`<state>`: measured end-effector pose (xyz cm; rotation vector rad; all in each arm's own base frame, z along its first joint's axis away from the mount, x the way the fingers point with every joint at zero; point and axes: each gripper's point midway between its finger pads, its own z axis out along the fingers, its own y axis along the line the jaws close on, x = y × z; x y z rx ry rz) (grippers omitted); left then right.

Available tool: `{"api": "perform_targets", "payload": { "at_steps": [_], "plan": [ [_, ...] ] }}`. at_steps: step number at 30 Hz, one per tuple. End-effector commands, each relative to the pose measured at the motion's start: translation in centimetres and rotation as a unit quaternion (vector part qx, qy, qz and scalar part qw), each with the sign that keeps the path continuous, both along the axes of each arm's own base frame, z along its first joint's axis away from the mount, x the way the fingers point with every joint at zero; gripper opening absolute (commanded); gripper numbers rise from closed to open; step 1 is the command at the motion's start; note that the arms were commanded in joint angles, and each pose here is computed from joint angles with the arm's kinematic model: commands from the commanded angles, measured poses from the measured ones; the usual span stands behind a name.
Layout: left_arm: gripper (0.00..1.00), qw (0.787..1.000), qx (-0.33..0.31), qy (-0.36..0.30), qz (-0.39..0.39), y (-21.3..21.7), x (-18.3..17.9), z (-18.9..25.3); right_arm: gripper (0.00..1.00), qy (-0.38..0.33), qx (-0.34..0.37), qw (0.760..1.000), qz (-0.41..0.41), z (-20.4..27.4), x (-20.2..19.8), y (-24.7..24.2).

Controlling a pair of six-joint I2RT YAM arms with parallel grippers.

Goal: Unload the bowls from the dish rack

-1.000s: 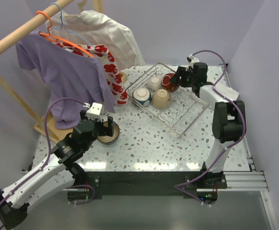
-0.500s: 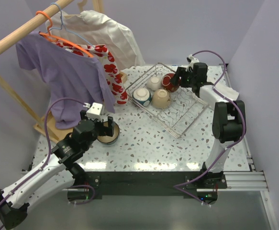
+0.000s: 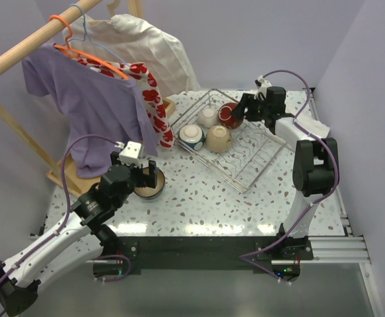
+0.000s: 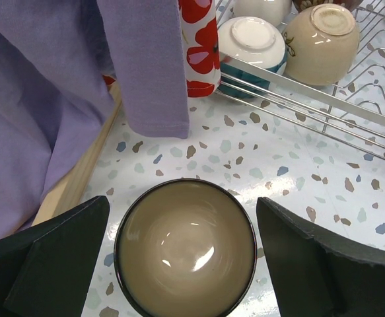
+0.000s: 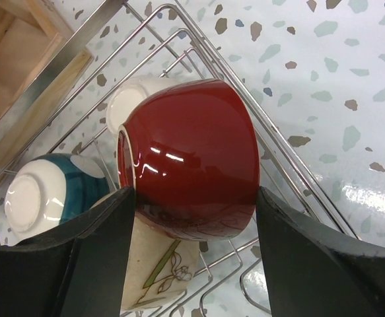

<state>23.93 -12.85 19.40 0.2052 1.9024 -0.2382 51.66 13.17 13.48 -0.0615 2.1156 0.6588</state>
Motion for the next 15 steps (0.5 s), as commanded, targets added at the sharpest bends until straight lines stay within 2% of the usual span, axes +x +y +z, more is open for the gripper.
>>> {"api": "perform_targets", "payload": {
  "at_steps": [1,9,15],
  "plan": [
    [0.98,1.0,-0.009,-0.023,-0.003,-0.1,0.4,1.3,0.57,-0.037,0.049,0.996,0.067,3.7,0.0,3.4],
    [0.98,1.0,-0.011,-0.024,-0.004,-0.2,0.3,1.4,0.27,-0.04,0.038,0.996,0.066,4.6,-0.4,3.1],
    [0.98,1.0,-0.012,-0.023,-0.007,-0.3,0.3,1.4,0.19,-0.06,-0.004,0.996,0.059,6.4,-1.2,2.0]
  ]
}}
